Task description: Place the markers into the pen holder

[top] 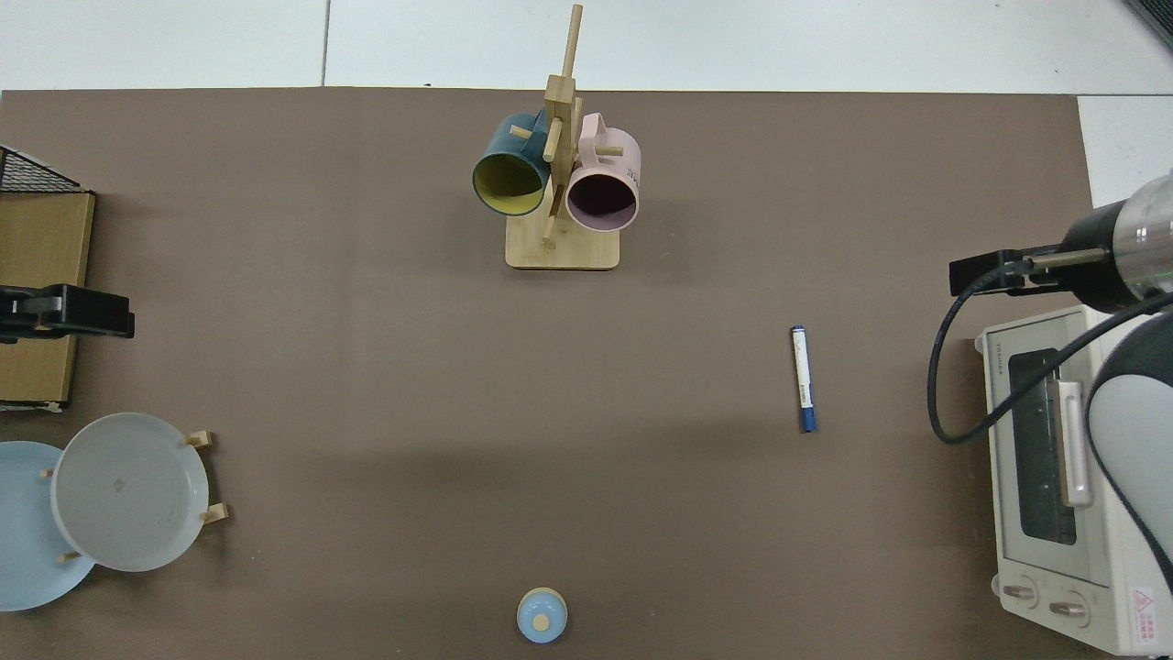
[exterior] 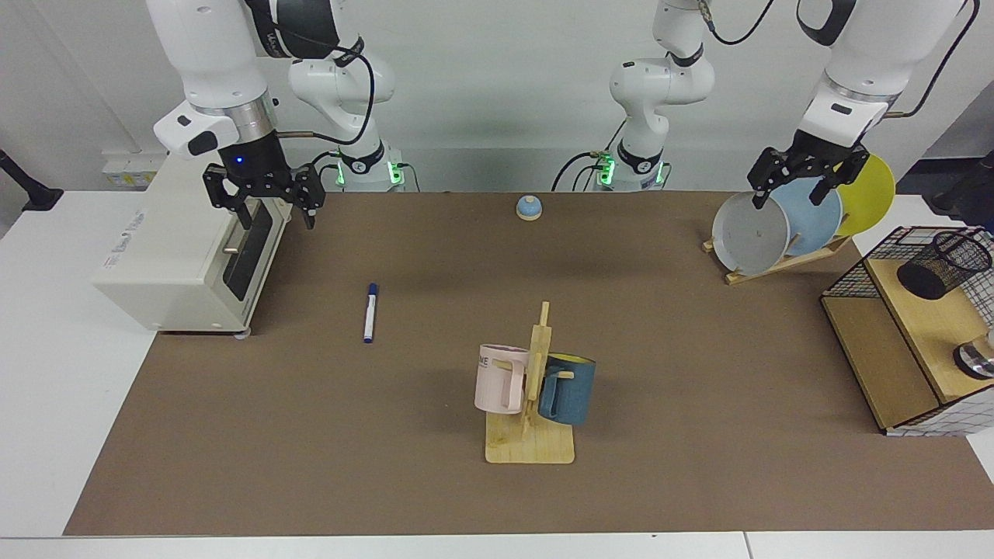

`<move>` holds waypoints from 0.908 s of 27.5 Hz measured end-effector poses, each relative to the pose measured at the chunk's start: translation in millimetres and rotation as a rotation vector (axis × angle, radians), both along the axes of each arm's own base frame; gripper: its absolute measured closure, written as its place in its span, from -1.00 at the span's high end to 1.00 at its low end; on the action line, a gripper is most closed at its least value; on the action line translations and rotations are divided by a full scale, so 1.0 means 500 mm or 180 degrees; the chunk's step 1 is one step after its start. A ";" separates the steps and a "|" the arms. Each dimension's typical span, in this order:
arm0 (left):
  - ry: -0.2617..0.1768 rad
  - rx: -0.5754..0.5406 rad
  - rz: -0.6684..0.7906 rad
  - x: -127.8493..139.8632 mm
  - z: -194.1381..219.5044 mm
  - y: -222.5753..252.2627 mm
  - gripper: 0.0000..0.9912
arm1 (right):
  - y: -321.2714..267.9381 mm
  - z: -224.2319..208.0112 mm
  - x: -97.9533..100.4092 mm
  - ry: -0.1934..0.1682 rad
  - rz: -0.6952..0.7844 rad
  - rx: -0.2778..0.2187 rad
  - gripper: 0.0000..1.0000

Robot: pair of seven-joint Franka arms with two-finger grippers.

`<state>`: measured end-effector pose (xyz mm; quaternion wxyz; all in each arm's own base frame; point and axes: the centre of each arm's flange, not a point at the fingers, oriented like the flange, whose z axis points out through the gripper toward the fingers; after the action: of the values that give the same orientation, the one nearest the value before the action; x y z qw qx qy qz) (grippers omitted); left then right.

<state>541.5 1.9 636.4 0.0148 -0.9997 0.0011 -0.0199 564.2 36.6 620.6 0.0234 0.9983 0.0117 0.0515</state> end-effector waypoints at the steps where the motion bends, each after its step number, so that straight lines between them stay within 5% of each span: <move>1: 0.0000 0.0000 0.0000 0.000 0.000 0.000 1.00 | 0.000 0.000 0.000 0.0000 0.0000 0.0000 1.00; 16: 0.0000 0.0000 0.0000 0.000 0.000 0.000 1.00 | 0.002 0.003 0.004 -0.0066 0.0008 0.0011 1.00; 25: 0.0000 0.0000 0.0000 0.000 0.000 0.000 1.00 | 0.013 -0.030 0.001 0.0039 0.0028 0.0054 1.00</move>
<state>541.5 1.9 636.4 0.0148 -0.9997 0.0011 -0.0199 564.9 43.3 605.7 0.0145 0.9987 0.0158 0.0456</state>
